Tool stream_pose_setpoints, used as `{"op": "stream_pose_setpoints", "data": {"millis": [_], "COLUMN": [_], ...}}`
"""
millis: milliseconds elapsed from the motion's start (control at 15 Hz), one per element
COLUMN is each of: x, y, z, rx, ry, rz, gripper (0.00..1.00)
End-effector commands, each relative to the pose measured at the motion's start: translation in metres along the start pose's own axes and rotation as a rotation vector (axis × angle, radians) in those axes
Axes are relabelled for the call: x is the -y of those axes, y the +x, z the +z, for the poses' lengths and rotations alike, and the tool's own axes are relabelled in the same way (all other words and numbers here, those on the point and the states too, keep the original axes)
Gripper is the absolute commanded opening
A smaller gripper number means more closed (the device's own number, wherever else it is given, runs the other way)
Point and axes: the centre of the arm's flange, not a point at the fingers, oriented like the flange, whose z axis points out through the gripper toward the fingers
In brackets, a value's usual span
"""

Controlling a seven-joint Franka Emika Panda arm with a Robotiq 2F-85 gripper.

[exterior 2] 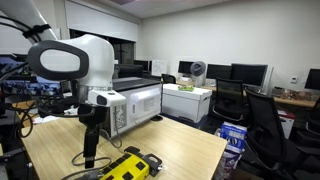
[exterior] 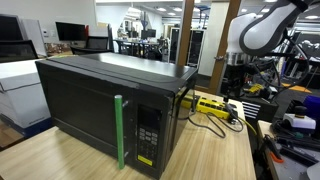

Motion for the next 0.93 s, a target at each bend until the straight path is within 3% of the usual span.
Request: {"op": "stream_pose_setpoints", "data": {"millis": [0, 267, 600, 867], "x": [0.002, 0.003, 0.008, 0.003], "y": [-0.001, -0.001, -0.012, -0.018], "z": [0.000, 0.000, 0.025, 0.051], "rx": [0.006, 0.013, -0.130, -0.153], "ry": [-0.002, -0.003, 0.046, 0.045], "rz": [-0.004, -0.007, 0.045, 0.075], "gripper": [1.00, 1.00, 1.00, 1.00]}}
